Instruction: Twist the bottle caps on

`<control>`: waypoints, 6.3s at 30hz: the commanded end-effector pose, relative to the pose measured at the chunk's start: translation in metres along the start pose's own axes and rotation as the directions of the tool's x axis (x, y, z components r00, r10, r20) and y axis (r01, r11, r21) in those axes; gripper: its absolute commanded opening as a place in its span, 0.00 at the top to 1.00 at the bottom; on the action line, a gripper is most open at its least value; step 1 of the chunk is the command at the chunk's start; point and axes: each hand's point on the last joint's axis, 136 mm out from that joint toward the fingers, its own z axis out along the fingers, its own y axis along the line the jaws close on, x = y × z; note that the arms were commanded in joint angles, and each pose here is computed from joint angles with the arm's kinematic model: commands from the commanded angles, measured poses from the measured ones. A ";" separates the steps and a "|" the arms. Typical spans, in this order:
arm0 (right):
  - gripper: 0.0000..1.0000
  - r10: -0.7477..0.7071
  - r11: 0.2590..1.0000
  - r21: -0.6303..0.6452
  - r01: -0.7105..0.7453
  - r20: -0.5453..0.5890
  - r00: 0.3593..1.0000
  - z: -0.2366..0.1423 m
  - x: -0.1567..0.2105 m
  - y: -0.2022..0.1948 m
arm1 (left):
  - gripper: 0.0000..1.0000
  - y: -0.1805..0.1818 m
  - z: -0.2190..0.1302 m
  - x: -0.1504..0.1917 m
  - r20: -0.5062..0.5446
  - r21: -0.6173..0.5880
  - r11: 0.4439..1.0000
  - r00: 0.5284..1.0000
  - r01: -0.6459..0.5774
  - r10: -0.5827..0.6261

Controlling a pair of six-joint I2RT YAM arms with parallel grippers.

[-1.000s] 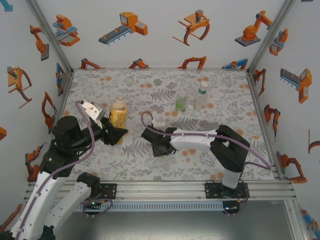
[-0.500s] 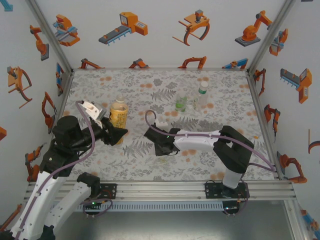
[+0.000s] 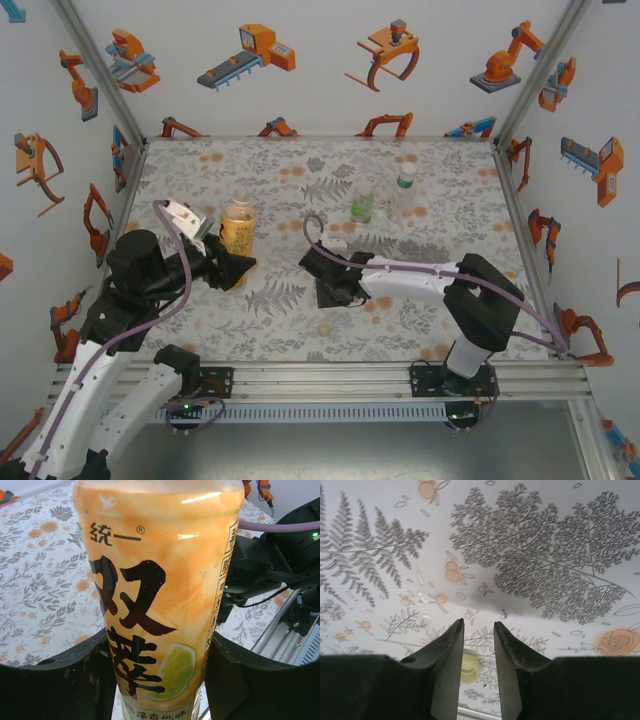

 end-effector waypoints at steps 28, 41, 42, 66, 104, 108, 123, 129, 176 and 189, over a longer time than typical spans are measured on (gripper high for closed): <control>0.61 -0.058 0.998 0.034 0.061 -0.065 0.996 -0.017 0.049 0.019 | 0.96 0.001 0.005 -0.001 0.006 0.010 1.000 1.000 0.016 -0.016; 0.62 -0.045 0.997 0.054 0.051 -0.103 0.994 -0.011 0.059 0.018 | 0.96 0.001 0.008 0.001 0.000 0.016 1.000 1.000 0.027 -0.027; 0.62 -0.042 0.997 0.056 0.048 -0.104 0.994 -0.011 0.059 0.017 | 0.96 0.001 0.007 0.000 0.001 0.016 1.000 1.000 0.026 -0.026; 0.59 -0.044 0.995 0.079 0.053 -0.112 0.993 -0.010 0.059 0.016 | 0.96 0.003 0.010 0.001 0.000 0.011 1.000 1.000 0.026 -0.026; 0.53 -0.014 0.992 0.120 0.030 -0.135 0.991 0.000 0.069 0.002 | 0.96 0.004 0.012 0.002 0.000 0.013 0.999 1.000 0.031 -0.031; 0.54 -0.007 0.993 0.115 0.024 -0.142 0.990 0.003 0.070 0.001 | 0.96 0.004 0.012 0.002 0.001 0.013 0.999 1.000 0.031 -0.031; 0.75 0.104 0.993 0.062 -0.096 -0.140 0.985 0.009 0.074 -0.017 | 0.96 0.004 0.011 0.002 0.002 0.012 0.999 1.000 0.031 -0.031; 0.76 0.181 0.983 -0.024 -0.184 -0.092 0.979 0.009 0.064 -0.021 | 0.96 0.004 0.012 0.003 -0.001 0.013 0.999 0.999 0.033 -0.033; 0.50 0.030 0.993 0.118 -0.018 -0.096 0.995 0.019 -0.049 -0.052 | 0.97 0.007 0.014 0.012 -0.040 -0.007 0.993 0.992 0.118 -0.118; 0.50 -0.015 0.987 0.154 0.042 -0.174 0.985 0.022 -0.026 -0.034 | 0.98 0.007 0.015 0.015 -0.049 -0.004 0.992 0.991 0.122 -0.122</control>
